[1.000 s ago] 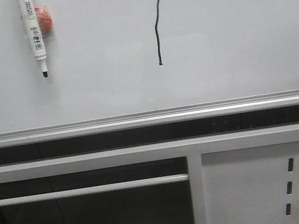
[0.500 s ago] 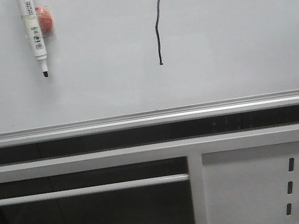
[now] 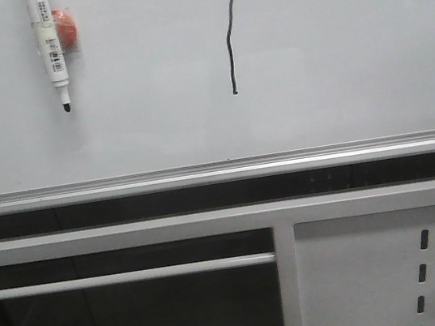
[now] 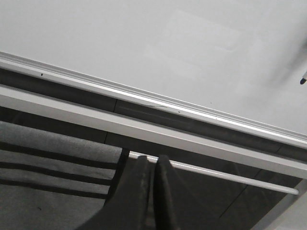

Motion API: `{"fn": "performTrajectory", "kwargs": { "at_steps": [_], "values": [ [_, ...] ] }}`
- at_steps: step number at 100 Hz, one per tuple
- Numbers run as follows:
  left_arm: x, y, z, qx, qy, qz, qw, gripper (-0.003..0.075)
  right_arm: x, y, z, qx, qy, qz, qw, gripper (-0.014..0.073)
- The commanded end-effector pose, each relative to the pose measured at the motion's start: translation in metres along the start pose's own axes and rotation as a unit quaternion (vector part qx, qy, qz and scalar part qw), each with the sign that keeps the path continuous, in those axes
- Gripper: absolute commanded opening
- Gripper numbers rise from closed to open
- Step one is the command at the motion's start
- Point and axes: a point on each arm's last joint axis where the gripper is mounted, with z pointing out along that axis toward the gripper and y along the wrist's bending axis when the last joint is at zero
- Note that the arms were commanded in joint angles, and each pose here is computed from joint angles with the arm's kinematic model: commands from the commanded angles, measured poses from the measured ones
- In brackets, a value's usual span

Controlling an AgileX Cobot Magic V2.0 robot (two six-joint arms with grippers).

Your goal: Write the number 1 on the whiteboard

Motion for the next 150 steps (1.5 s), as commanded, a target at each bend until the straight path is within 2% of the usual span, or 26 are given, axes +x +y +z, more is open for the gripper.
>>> {"fn": "performTrajectory", "kwargs": {
  "at_steps": [1,64,69,79,90,112,132,137,150],
  "values": [
    [0.000,0.001,0.000,0.008,-0.030,-0.013,0.999,-0.0018,-0.012,0.001,-0.007,0.004,-0.054,0.000,0.999,-0.0071],
    [0.000,0.001,0.000,0.008,-0.030,-0.013,0.999,-0.0018,-0.006,0.001,-0.003,0.004,-0.044,0.013,0.999,-0.0071],
    [0.000,0.001,0.000,0.008,-0.030,-0.013,0.999,-0.0018,-0.002,-0.005,0.002,0.035,-0.044,0.006,0.998,-0.0071],
    [0.000,0.001,0.000,0.008,-0.030,-0.013,0.999,-0.0018,0.008,-0.018,0.013,0.110,-0.060,0.036,0.991,-0.0071],
    [0.000,0.001,0.000,0.008,-0.030,-0.013,0.999,-0.0018,0.020,-0.026,0.026,0.159,-0.091,0.044,0.982,-0.0071],
    [0.000,0.001,0.000,0.008,-0.030,-0.013,0.999,-0.0018,0.052,-0.046,0.046,0.265,-0.159,0.029,0.951,-0.0071],
    [0.000,0.001,0.000,0.008,-0.030,-0.013,0.999,-0.0018,0.093,-0.060,0.057,0.332,-0.137,0.039,0.932,-0.0071],
    [0.000,0.001,0.000,0.008,-0.030,-0.013,0.999,-0.0018,0.096,-0.061,0.056,0.344,-0.116,0.042,0.931,-0.0071],
    [0.000,0.001,0.000,0.008,-0.030,-0.013,0.999,-0.0018,0.096,-0.063,0.055,0.363,-0.110,0.025,0.925,-0.0071]
  ]
}}
